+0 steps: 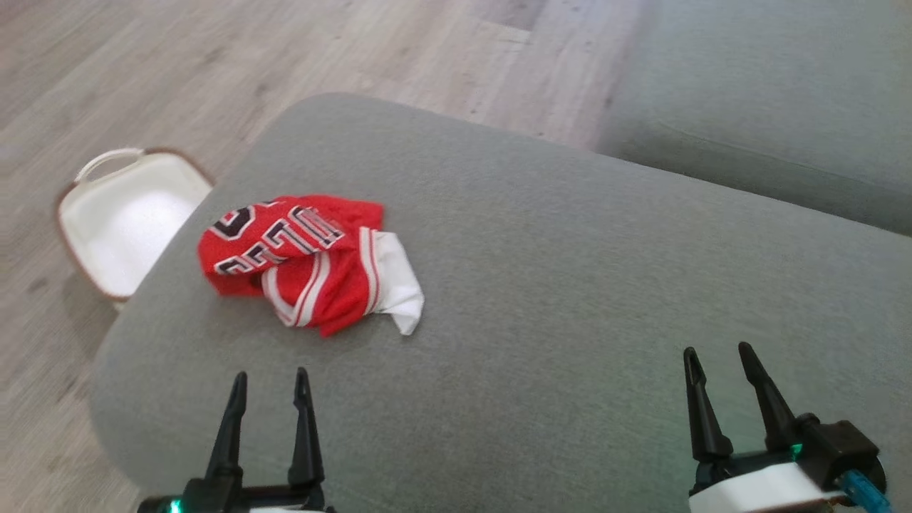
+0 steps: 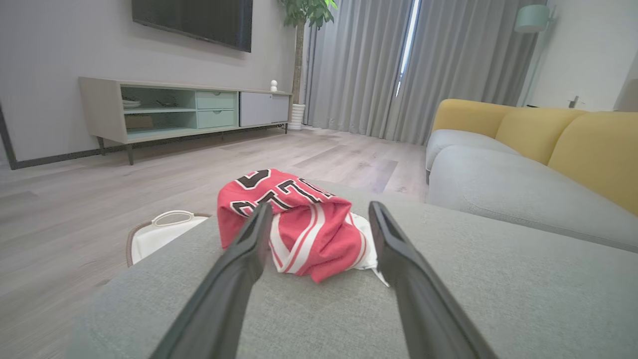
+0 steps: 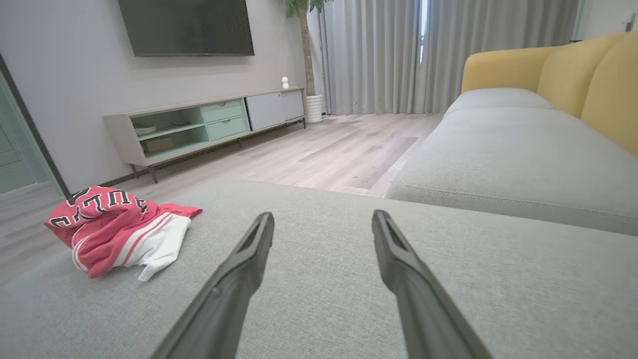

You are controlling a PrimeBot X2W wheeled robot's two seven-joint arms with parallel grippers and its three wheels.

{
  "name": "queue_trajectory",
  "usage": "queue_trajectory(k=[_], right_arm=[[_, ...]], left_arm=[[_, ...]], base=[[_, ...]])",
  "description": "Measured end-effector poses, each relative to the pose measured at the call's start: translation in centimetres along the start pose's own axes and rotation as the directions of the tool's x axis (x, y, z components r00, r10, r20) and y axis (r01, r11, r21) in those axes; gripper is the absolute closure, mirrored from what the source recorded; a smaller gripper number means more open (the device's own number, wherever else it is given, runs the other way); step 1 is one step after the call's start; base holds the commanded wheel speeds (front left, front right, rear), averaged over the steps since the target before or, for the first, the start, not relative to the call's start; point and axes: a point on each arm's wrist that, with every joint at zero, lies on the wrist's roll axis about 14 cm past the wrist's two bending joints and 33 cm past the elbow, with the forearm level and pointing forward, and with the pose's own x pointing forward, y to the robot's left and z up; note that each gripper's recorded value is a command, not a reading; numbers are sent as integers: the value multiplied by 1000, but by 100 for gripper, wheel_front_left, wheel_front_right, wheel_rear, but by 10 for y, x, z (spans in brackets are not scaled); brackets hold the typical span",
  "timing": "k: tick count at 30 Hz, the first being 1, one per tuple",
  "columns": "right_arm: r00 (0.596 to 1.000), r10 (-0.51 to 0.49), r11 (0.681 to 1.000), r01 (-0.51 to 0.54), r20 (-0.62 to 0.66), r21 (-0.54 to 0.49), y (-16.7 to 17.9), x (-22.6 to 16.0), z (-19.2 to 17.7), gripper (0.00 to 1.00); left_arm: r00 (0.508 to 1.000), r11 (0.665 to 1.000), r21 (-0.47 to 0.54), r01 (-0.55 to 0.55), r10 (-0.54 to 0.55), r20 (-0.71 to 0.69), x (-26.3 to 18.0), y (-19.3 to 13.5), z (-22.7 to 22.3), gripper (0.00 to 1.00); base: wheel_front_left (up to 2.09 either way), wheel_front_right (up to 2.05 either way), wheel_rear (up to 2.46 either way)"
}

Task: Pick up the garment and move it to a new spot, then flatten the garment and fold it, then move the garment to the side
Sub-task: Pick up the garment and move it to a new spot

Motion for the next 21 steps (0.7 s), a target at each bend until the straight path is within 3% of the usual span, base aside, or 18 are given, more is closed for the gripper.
queue_trajectory(k=[11, 15, 21], right_arm=[[996, 63, 998, -63, -57, 12, 8, 16, -21, 0], [993, 84, 996, -85, -87, -8, 1, 20, -32, 0], [987, 126, 989, -132, -101, -64, -26, 50, -45, 0]], left_arm=[[994, 993, 45, -111, 111, 16, 14, 31, 10, 0], [992, 990, 69, -122, 119, 37, 37, 36, 18, 0], [996, 987, 131, -94, 93, 19, 117, 30, 18, 0]], base=[[0, 0, 0], [0, 0, 0], [0, 0, 0]])
